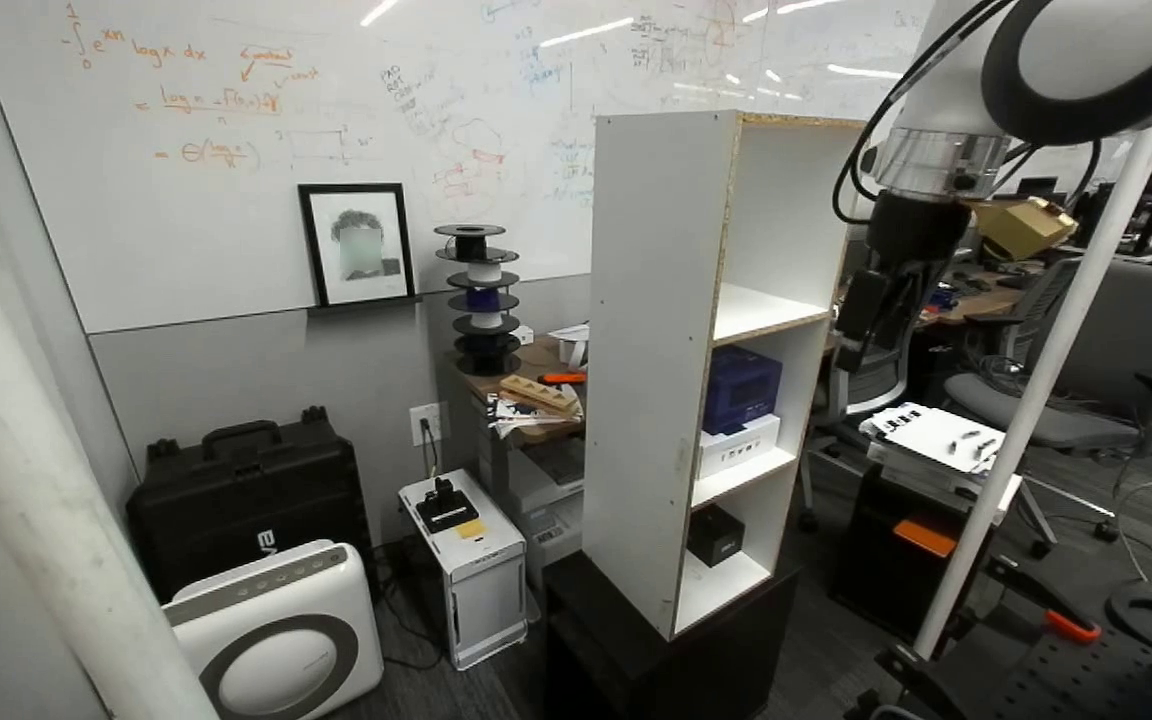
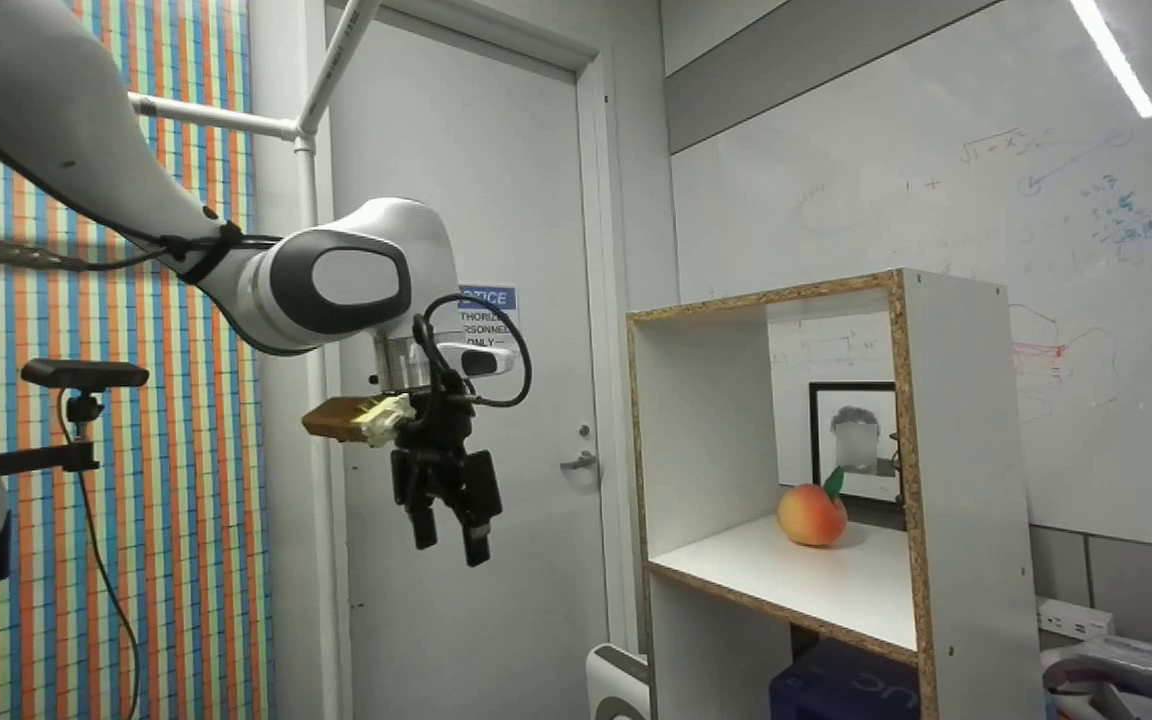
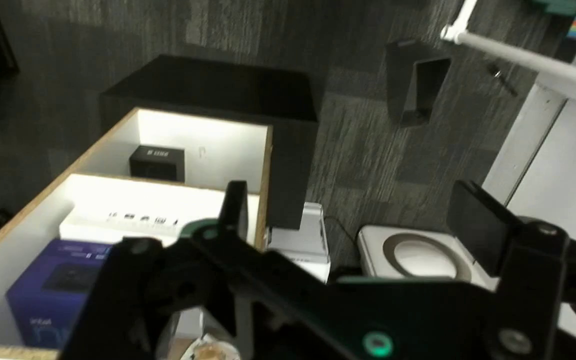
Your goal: Pick up the peach from the shelf and place it on top of the shelf
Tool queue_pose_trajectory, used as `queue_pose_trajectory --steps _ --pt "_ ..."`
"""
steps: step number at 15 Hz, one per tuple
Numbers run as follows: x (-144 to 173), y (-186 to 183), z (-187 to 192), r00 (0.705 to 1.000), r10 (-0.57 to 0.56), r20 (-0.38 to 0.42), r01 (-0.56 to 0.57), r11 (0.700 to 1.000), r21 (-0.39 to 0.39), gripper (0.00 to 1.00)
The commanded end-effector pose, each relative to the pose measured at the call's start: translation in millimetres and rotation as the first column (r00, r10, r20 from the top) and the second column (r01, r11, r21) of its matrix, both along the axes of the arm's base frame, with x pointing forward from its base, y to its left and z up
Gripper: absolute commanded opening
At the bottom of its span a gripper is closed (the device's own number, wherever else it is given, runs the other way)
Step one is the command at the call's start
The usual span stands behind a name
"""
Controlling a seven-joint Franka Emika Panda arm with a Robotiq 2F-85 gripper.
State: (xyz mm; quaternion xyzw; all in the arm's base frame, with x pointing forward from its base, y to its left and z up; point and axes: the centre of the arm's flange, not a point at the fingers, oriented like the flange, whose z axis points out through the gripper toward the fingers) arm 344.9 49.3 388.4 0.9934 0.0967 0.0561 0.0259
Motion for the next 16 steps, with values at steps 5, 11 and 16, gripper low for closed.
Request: queue_pose_trajectory --steps 5,11,16 --pt "38.1 -77.6 -23.2 0.903 -0.155 0.401 0.128 0.987 0.093 1.00" --pt "73.5 -116.5 -41.8 0.717 -0.289 0.635 0.199 0.957 0.211 1.00" --pt "102.6 -116.5 -59.5 0.536 -0.333 0.776 0.169 0.943 0.288 1.00"
